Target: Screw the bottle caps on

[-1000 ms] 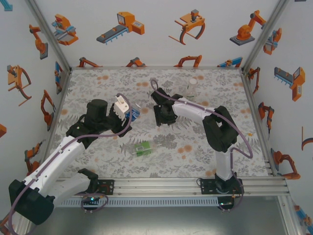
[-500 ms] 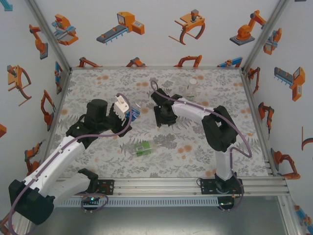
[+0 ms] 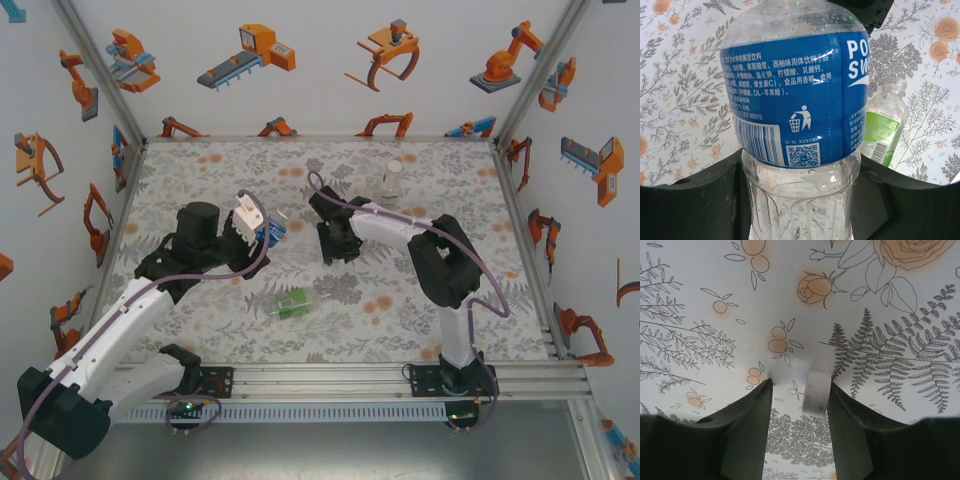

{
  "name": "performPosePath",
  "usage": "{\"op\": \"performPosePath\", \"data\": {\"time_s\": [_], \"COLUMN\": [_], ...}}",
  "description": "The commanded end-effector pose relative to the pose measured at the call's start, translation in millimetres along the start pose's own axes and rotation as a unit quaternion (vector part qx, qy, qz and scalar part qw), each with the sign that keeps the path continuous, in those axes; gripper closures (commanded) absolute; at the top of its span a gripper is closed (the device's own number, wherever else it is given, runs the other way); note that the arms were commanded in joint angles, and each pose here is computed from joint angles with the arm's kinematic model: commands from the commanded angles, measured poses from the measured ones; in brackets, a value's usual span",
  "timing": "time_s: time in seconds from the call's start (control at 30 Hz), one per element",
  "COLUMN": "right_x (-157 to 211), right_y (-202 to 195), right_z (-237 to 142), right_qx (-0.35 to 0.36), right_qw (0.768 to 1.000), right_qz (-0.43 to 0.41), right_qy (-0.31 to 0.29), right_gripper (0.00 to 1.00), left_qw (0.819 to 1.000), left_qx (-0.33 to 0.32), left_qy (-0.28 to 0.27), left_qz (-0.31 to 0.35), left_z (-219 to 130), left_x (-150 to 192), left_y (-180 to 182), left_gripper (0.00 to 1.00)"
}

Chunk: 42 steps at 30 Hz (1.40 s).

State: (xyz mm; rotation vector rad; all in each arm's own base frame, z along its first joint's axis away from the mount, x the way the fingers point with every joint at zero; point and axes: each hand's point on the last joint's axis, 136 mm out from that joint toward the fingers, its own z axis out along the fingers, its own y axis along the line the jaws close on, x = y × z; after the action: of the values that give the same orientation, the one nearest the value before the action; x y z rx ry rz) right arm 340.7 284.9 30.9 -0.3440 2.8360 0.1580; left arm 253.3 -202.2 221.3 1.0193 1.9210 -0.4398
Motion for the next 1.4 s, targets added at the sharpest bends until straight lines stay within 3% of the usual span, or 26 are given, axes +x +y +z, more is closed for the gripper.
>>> {"op": "performPosePath", "data": {"time_s": [0.0, 0.17, 0.37, 0.57, 0.73, 0.93, 1.27, 1.37], "right_x": [6.0, 1.5, -6.1, 6.9, 25.5, 24.5, 5.4, 1.7], "right_y": [-0.2, 16.1, 24.3, -5.4, -40.8, -58.8, -41.8, -30.7], "right_z": [9.5, 7.4, -1.2, -5.3, -11.9, -31.9, -53.2, -48.1], "right_qx": [-0.002, -0.063, -0.151, -0.186, -0.158, -0.098, 0.019, 0.018], "right_qw": [1.0, 0.997, 0.982, 0.965, 0.964, 0.978, 0.998, 0.998], "right_qz": [0.007, 0.043, 0.11, 0.185, 0.21, 0.178, 0.04, 0.023], "right_qy": [0.008, 0.001, -0.012, -0.019, -0.026, -0.038, -0.053, -0.054], "right_gripper": [0.6, 0.75, 0.76, 0.69, 0.62, 0.59, 0.57, 0.54], "left_qw": [1.0, 1.0, 1.0, 1.0, 1.0, 1.0, 1.0, 1.0], "left_qx": [0.006, 0.008, 0.007, 0.009, 0.011, 0.011, 0.011, 0.012], "left_qy": [-0.013, -0.013, -0.012, -0.014, -0.015, -0.015, -0.015, -0.016], "left_qz": [0.01, 0.01, 0.01, 0.01, 0.008, 0.007, 0.007, 0.007], "left_z": [-4.4, -4.1, -4.3, -4.0, -3.9, -3.8, -4.0, -4.3], "left_x": [-11.9, -11.4, -11.4, -12.1, -12.5, -12.3, -12.1, -12.4], "left_y": [-0.1, -0.4, -0.4, -1.1, -1.5, -1.5, -1.7, -2.1], "left_gripper": [1.0, 1.0, 1.0, 1.0, 1.0, 1.0, 1.0, 1.0]}}
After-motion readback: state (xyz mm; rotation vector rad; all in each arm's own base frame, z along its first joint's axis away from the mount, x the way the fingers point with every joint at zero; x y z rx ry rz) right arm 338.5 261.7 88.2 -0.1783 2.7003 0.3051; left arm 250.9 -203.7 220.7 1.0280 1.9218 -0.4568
